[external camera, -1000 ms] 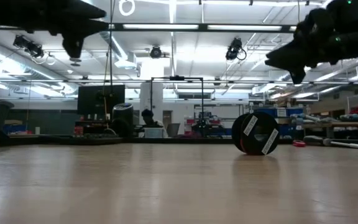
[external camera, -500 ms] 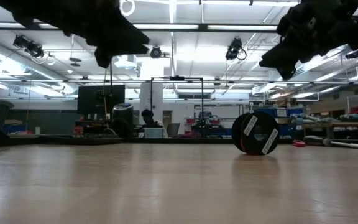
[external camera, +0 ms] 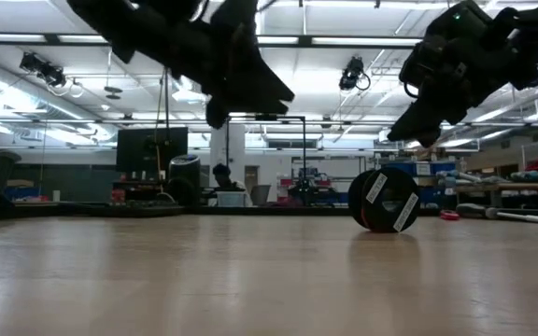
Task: Coil cords
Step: Uncoil the red wire from the black spool
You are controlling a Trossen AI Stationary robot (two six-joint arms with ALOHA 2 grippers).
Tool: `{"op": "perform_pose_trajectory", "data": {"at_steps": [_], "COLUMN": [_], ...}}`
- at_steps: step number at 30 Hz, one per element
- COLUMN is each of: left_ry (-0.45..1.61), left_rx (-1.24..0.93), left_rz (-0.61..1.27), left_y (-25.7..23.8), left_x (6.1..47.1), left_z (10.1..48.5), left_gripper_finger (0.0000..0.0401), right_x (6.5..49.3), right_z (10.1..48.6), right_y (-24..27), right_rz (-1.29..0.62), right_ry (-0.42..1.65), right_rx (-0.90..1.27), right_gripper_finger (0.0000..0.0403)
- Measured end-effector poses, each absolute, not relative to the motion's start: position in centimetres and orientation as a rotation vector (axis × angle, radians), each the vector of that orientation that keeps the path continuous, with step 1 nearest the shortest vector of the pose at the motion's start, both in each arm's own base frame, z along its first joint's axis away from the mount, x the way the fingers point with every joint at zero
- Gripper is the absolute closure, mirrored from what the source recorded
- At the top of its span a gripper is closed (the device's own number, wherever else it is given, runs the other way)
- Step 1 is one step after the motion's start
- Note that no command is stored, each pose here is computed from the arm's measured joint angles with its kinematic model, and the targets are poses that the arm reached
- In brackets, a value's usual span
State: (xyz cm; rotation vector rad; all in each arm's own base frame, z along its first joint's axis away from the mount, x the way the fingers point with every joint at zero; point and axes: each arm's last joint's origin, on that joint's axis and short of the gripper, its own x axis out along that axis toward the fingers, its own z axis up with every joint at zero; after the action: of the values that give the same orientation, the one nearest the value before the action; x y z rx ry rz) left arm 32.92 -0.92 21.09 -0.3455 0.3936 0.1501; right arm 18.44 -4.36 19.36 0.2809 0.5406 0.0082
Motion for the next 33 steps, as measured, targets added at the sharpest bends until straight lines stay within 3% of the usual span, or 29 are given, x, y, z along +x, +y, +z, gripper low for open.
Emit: {"op": "perform_pose_trajectory", "data": {"at_steps": [8, 19, 33], "left_ry": [0.477, 0.535, 0.553], "left_rx": [-0.359, -0.24, -0.147], "left_rz": [0.083, 0.031, 0.039], "left_y": [-0.6, -0.7, -0.6], "left_x": [35.0, 38.1, 38.6], "left_z": [18.8, 16.7, 15.9], "left_gripper_finger": [0.027, 0.027, 0.027], "right_x": [18.9, 19.5, 20.1], "right_z": [18.5, 16.8, 16.2], "right_y": [-2.7, -0.1, 0.1], "right_rz": [0.05, -0.033, -0.095], "right_ry": [0.625, 0.745, 0.747], "right_rx": [0.245, 0.188, 0.178], "right_gripper_finger": [0.0305, 0.0306, 0.0321]}}
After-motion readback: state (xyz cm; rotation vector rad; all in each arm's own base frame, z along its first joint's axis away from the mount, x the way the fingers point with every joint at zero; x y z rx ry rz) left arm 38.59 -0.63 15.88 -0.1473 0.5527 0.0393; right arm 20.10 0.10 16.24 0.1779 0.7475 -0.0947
